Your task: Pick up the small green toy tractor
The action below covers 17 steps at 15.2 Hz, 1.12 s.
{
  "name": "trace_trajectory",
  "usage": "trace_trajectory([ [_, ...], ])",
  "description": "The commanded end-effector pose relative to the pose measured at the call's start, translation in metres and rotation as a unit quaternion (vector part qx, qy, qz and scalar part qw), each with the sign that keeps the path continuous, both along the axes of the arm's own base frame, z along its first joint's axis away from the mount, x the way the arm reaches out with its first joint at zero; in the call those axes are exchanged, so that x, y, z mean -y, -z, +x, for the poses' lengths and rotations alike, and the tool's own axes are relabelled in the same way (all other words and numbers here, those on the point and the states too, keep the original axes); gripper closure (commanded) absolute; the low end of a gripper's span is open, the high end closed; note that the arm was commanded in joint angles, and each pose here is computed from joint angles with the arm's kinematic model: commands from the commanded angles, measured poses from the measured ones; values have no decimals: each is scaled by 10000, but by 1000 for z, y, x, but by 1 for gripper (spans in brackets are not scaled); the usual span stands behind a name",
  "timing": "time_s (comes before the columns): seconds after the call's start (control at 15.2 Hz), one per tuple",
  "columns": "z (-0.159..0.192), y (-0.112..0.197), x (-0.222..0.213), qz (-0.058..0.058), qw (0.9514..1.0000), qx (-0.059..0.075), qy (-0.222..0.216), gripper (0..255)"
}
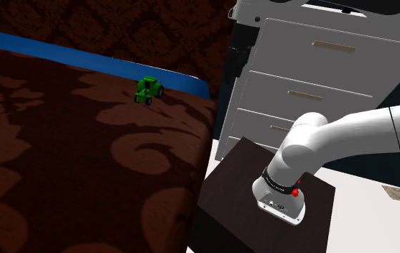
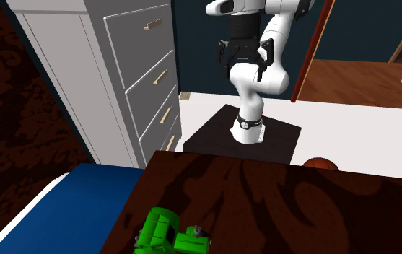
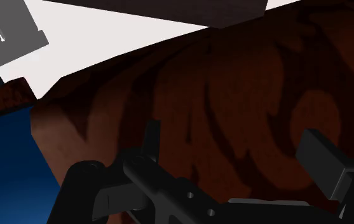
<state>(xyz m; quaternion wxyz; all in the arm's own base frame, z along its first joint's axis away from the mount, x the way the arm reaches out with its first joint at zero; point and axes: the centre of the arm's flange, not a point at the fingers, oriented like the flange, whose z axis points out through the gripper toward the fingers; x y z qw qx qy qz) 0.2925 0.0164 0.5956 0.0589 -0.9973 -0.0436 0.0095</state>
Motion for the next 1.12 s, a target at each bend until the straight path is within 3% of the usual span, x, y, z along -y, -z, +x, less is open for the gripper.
trace_trajectory([
  [0.0, 0, 0, 0, 0, 10000, 0, 0, 0],
  [1.06, 199, 59, -60, -318, 9986, -125, 397, 0],
])
